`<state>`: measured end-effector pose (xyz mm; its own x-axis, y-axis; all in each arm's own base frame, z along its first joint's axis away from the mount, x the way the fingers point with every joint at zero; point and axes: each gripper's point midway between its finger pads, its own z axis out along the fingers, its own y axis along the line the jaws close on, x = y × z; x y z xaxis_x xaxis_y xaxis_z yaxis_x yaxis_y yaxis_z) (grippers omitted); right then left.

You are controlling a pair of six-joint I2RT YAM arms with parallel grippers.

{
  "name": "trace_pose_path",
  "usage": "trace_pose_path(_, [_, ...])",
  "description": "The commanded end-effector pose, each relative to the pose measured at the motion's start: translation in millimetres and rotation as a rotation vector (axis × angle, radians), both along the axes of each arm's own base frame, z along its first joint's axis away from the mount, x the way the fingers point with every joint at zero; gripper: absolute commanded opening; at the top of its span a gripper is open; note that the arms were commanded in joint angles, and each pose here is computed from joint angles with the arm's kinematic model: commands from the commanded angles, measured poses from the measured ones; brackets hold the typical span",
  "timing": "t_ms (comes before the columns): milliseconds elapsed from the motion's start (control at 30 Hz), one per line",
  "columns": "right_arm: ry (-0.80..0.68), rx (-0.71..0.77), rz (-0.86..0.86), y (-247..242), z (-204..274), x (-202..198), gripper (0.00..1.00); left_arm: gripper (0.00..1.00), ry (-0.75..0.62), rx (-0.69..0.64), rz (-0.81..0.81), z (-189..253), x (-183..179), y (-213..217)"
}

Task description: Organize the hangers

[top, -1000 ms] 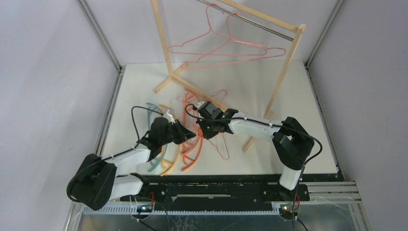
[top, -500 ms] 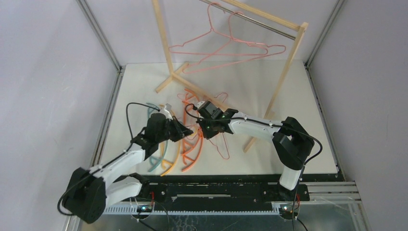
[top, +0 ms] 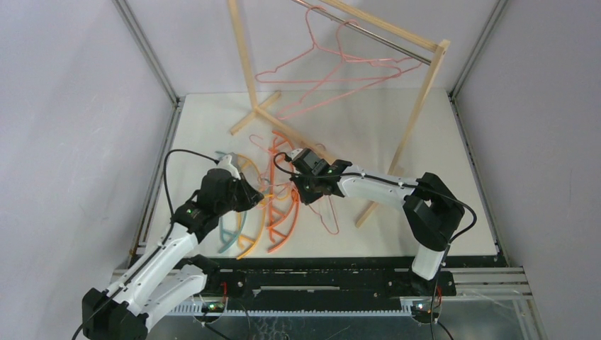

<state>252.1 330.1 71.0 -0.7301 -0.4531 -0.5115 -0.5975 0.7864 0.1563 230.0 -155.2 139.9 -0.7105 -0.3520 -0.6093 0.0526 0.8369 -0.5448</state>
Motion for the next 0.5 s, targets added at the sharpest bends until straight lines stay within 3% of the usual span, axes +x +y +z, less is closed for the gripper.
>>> trace_pose_path(0, [-0.045, 0.054, 0.020, 5.0, 27.6, -2.8, 0.00, 0.00, -0.111, 0.077, 0.058, 20.9, 15.7, 21.1])
trace_pose_path(467, [-0.025, 0.043, 0.088, 5.9, 29.6, -25.5, 0.00, 0.00, -0.115, 0.278, 0.238, 30.9, 6.3, 81.6])
